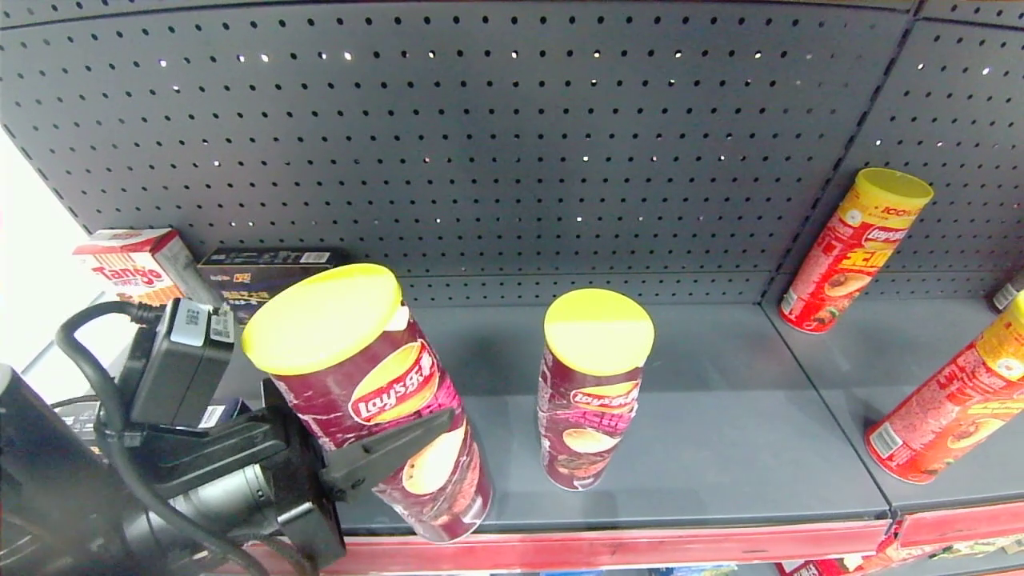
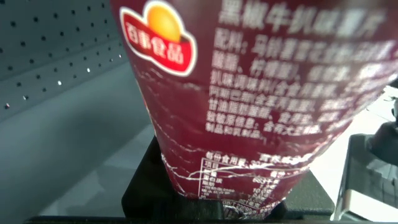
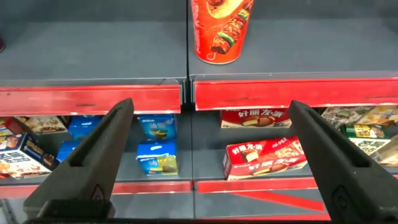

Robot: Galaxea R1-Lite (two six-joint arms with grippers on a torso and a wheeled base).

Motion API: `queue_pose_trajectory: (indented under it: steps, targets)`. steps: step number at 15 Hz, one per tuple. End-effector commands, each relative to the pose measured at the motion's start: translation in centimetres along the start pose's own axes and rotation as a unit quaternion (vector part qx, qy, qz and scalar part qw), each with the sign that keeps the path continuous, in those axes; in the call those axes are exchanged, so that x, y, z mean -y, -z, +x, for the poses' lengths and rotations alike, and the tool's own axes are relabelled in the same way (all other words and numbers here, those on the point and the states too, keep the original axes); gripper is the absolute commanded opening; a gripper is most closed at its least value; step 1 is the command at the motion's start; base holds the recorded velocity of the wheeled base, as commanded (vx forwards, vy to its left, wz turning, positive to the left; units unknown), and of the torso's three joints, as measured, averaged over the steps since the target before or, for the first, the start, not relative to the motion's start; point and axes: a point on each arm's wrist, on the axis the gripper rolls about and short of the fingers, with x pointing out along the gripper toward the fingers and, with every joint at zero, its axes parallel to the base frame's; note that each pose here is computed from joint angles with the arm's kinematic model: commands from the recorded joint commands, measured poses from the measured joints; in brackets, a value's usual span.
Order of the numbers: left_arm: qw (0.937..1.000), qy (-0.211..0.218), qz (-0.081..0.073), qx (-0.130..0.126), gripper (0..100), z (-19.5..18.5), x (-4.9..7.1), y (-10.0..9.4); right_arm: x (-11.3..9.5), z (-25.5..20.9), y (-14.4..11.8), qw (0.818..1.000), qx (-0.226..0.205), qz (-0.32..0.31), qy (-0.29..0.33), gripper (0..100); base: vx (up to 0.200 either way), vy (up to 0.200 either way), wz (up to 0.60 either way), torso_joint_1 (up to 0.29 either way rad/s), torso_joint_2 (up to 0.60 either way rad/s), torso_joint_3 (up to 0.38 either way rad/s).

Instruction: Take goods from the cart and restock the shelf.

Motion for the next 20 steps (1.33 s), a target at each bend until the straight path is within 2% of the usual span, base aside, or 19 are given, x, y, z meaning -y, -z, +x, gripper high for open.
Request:
queue_pose_trajectory:
  steps: [1, 4, 5, 7, 8, 9, 10, 11, 12, 13, 14, 16, 20]
  targets:
    - [1.0000, -0.002, 0.001, 0.002, 0, 0.7, -0.5, -0.2, 0.0, 0.0, 0.0, 1.000, -0.001, 0.000, 0.000, 100, 0.000, 0.000, 0.00, 0.000, 0.00, 0.000]
    - [0.9999, 0.000, 0.008, 0.010, 0, 3.0, -1.6, -0.7, 0.0, 0.0, 0.0, 1.000, -0.001, 0.000, 0.001, 100, 0.000, 0.000, 0.00, 0.000, 0.00, 0.000]
    - [0.9998, -0.009, 0.012, 0.015, 0, 3.9, -3.2, -1.3, 0.0, 0.0, 0.0, 1.000, -0.001, 0.000, 0.001, 100, 0.000, 0.000, 0.00, 0.000, 0.00, 0.000]
    - [0.9998, 0.004, 0.017, 0.011, 0, 5.5, -5.3, -1.7, 0.0, 0.0, 0.0, 1.000, -0.001, 0.000, 0.000, 100, 0.000, 0.000, 0.00, 0.000, 0.00, 0.000]
    - [0.9999, 0.004, 0.011, -0.002, 0, 6.1, -7.0, -2.1, 0.0, 0.0, 0.0, 1.000, -0.001, 0.000, 0.000, 100, 0.000, 0.000, 0.00, 0.000, 0.00, 0.000]
    - [0.9997, 0.010, 0.001, -0.023, 0, 6.6, -7.9, -2.9, 0.0, 0.0, 0.0, 1.000, -0.001, 0.000, 0.000, 100, 0.000, 0.000, 0.00, 0.000, 0.00, 0.000]
    - [0.9993, 0.011, -0.002, -0.035, 0, 7.0, -8.2, -3.4, 0.0, 0.0, 0.0, 1.000, -0.001, 0.000, 0.000, 100, 0.000, 0.000, 0.00, 0.000, 0.00, 0.000]
    - [0.9984, 0.012, 0.003, -0.056, 0, 7.8, -8.9, -3.8, 0.0, 0.0, 0.0, 1.000, -0.001, 0.000, 0.001, 100, 0.000, 0.000, 0.00, 0.000, 0.00, 0.000]
    - [0.9979, 0.006, 0.011, -0.063, 0, 8.1, -9.2, -3.6, 0.0, 0.0, 0.0, 1.000, -0.001, 0.000, 0.000, 100, 0.000, 0.000, 0.00, 0.000, 0.00, 0.000]
    - [0.9967, -0.006, 0.033, -0.074, 0, 8.4, -9.8, -2.9, 0.0, 0.0, 0.0, 1.000, -0.001, 0.000, 0.000, 100, 0.000, 0.000, 0.00, 0.000, 0.00, 0.000]
    - [0.9965, -0.004, 0.038, -0.074, 0, 8.7, -10.0, -2.6, 0.0, 0.0, 0.0, 1.000, -0.001, 0.000, 0.000, 100, 0.000, 0.000, 0.00, 0.000, 0.00, 0.000]
    - [0.9969, 0.001, 0.039, -0.068, 0, 9.5, -10.5, -3.2, 0.0, 0.0, 0.0, 1.000, -0.001, 0.000, 0.000, 100, 0.000, 0.000, 0.00, 0.000, 0.00, 0.000]
    - [0.9961, 0.016, 0.031, -0.081, 0, 11.2, -11.6, -3.6, 0.0, 0.0, 0.0, 1.000, -0.001, 0.000, 0.000, 100, 0.000, 0.000, 0.00, 0.000, 0.00, 0.000]
